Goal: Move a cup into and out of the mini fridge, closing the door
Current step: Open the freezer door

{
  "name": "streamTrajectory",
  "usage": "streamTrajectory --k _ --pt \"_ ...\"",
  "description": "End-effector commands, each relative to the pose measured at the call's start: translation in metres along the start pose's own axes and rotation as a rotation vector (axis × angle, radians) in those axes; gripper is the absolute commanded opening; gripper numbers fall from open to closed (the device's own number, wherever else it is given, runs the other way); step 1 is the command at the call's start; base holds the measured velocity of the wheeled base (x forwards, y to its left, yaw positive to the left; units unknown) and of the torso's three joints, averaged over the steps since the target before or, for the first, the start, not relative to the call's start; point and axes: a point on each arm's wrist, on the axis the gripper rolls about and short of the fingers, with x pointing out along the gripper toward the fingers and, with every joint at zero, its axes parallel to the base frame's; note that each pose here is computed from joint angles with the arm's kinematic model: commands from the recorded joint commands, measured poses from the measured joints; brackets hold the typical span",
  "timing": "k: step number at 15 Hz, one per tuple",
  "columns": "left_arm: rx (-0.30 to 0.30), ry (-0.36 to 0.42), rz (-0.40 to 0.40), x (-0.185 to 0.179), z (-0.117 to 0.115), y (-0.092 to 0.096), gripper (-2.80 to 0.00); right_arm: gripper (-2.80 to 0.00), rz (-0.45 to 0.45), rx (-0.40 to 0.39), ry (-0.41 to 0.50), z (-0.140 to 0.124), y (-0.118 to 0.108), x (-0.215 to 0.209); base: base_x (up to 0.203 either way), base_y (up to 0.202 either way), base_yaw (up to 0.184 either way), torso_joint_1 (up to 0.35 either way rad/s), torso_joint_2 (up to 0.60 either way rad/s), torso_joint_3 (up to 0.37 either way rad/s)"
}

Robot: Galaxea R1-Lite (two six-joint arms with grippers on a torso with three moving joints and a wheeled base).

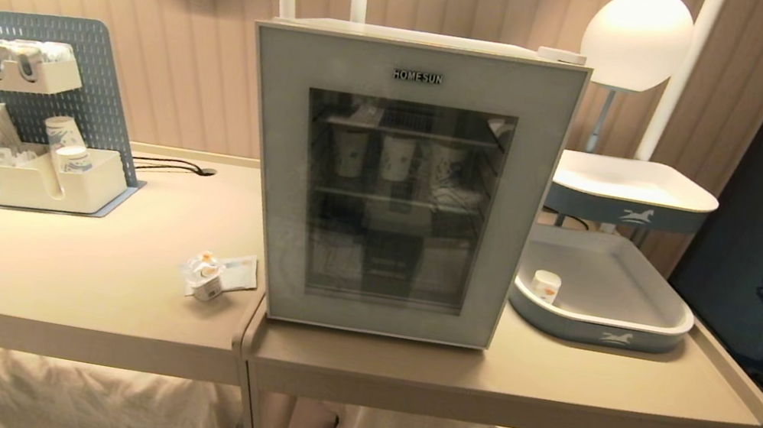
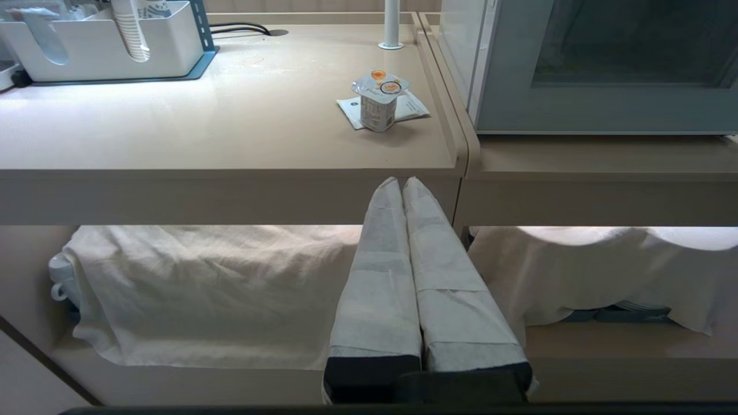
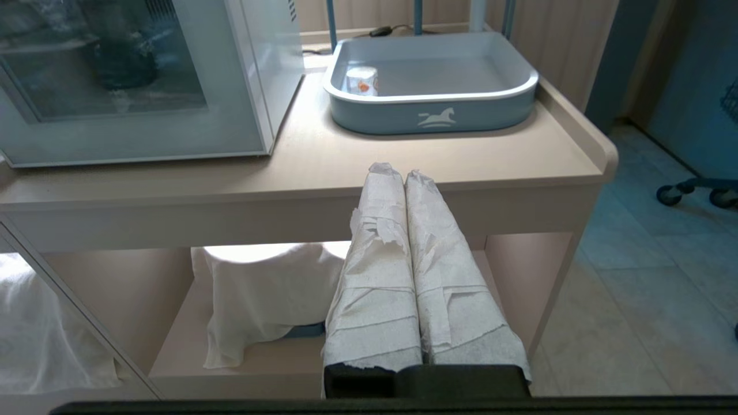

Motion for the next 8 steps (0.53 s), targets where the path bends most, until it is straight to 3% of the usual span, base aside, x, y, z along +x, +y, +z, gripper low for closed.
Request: streamTrajectory --k 1,4,6,8 --pt "0.008 0.0 0.001 0.0 0.0 0.0 -2.8 -2.8 0.0 0.0 0.001 0.0 0.0 0.0 0.0 0.0 0.0 0.0 0.0 0.0" --pt "0.012 -0.004 0.001 -0.002 0.01 0.0 -2.8 -2.8 0.0 0.0 0.002 0.0 0.0 0.0 0.0 0.0 0.0 0.0 0.0 0.0" --pt "0.0 -0.081 0.019 -0.015 0.056 0.0 -2.8 -2.8 0.0 0.0 0.002 0.0 0.0 0.0 0.0 0.0 0.0 0.0 0.0 0.0" --pt "-0.05 -0.175 0.054 -0.04 0.13 0.0 -2.8 -2.8 0.0 0.0 0.002 0.0 0.0 0.0 0.0 0.0 0.0 0.0 0.0 0.0"
